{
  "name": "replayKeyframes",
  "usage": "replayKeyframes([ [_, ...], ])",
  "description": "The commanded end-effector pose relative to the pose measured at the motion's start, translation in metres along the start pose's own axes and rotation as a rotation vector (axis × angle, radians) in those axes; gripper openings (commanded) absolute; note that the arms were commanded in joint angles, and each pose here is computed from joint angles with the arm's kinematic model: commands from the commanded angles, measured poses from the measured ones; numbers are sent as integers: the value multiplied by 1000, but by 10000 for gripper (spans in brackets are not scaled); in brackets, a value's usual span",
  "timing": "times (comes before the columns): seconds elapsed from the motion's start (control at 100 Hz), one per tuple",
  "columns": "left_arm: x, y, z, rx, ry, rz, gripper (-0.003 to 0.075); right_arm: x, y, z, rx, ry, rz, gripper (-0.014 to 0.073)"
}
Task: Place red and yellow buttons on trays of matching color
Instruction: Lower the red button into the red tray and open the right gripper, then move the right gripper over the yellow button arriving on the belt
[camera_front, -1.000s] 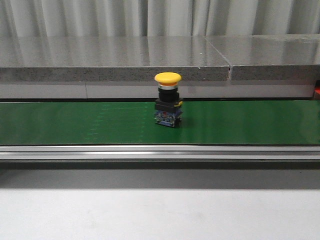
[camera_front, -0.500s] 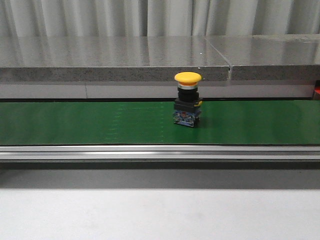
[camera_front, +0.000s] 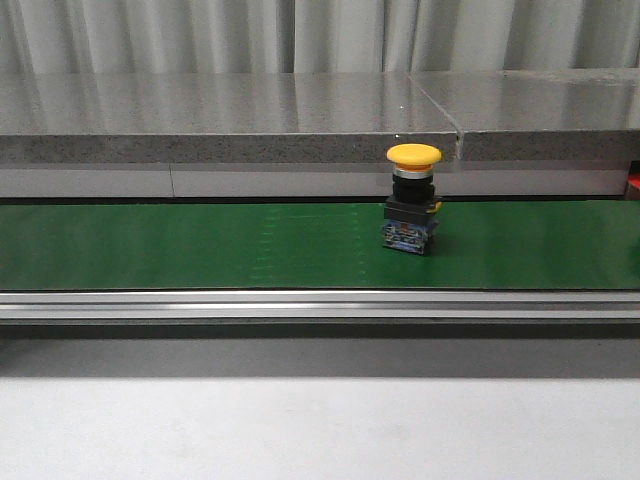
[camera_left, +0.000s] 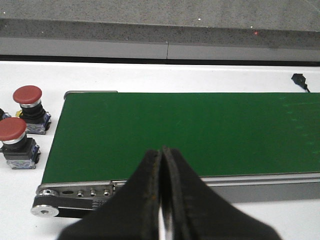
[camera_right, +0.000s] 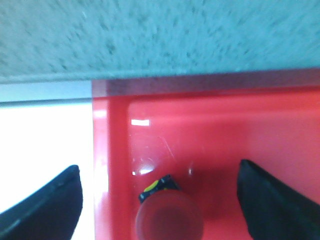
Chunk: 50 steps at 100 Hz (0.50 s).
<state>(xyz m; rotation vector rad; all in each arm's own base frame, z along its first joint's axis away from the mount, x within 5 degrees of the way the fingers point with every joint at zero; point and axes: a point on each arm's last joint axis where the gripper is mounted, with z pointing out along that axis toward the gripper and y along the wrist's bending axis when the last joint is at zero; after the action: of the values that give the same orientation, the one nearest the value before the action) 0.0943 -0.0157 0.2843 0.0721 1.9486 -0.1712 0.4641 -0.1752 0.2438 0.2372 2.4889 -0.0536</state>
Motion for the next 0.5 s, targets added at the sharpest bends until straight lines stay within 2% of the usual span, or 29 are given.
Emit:
replayKeyframes([
  [0.0, -15, -2, -4, 18, -103, -6, -19, -29, 1, -64, 25, -156, -24, 623],
  [0.17, -15, -2, -4, 18, -103, -6, -19, -30, 11, -104, -7, -144, -45, 623],
  [0.49, -15, -2, -4, 18, -103, -6, -19, -23, 41, -170, -231, -113, -77, 623],
])
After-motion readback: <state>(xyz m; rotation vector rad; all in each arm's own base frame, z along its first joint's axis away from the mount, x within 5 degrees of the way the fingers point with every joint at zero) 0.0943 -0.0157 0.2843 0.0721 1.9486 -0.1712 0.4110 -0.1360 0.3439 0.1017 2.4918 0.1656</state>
